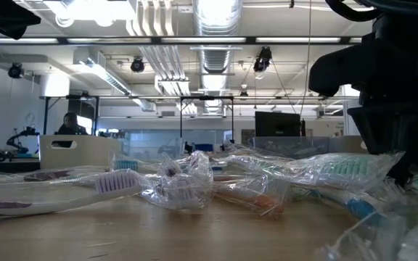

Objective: Pick & Place Toothbrushes
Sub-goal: Put the orange toothbrush into the gray bin

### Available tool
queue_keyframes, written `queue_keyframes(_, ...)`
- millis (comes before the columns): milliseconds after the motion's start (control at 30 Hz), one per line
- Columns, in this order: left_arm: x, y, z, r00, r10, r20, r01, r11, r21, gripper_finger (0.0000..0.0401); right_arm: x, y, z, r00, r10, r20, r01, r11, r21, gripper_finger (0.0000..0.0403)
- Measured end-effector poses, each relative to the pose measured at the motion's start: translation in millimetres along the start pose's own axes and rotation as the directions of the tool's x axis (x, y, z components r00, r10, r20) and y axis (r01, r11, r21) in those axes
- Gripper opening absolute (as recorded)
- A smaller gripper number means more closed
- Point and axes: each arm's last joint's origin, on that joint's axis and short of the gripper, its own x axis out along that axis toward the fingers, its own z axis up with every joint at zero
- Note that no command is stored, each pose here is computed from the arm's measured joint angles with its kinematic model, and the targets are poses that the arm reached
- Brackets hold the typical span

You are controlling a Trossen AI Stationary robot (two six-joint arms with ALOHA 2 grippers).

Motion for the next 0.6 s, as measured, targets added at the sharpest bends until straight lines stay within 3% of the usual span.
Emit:
queue_keyframes(400, 0, 0, 0, 1.000, 0.000, 0.000, 0.000, 1.000, 0.000, 0.0090, -56, 5, -2, 0.996, -0.088, -0.003, 0.088, 0.990, 0.109, 0.0003)
queue_keyframes(600, 0, 0, 0, 1.000, 0.000, 0.001, 0.000, 1.000, 0.000, 0.0090, -92, 18, -3, 0.988, -0.155, 0.017, 0.145, 0.951, 0.274, 0.0005)
